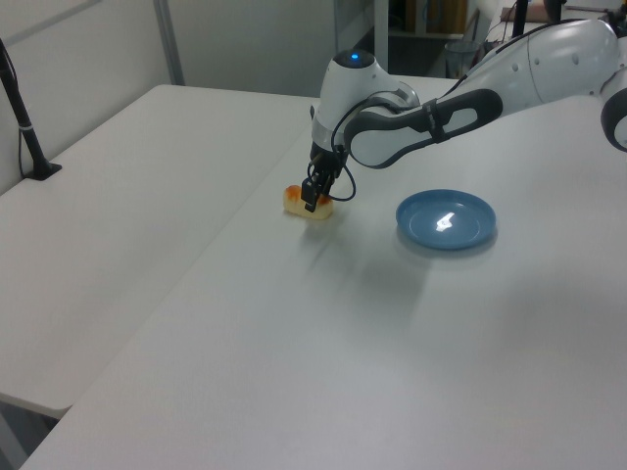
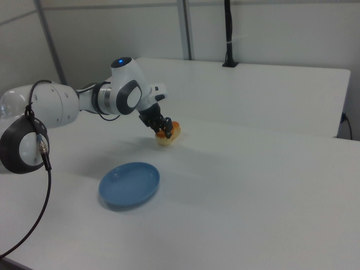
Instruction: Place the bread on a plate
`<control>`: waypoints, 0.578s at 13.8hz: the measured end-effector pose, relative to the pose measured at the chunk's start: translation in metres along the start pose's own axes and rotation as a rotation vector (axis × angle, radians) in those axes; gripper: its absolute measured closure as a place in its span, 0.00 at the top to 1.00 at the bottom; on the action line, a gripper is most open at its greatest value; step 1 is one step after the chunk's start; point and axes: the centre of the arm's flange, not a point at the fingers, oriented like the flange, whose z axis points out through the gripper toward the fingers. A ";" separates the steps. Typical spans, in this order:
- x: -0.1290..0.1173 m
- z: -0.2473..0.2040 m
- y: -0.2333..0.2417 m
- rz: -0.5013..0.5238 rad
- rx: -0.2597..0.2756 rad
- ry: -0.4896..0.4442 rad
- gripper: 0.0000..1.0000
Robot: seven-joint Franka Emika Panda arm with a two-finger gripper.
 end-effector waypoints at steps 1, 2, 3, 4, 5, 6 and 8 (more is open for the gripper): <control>0.000 0.000 0.000 0.000 0.000 0.000 0.56; 0.000 -0.001 0.000 0.000 0.000 0.001 0.55; 0.000 -0.002 0.000 -0.002 0.000 -0.006 0.55; -0.001 -0.007 0.001 -0.010 -0.002 -0.028 0.55; -0.002 -0.014 0.002 -0.023 -0.003 -0.057 0.55; -0.002 -0.029 0.004 -0.044 -0.002 -0.093 0.55; 0.000 -0.081 0.011 -0.087 0.014 -0.147 0.56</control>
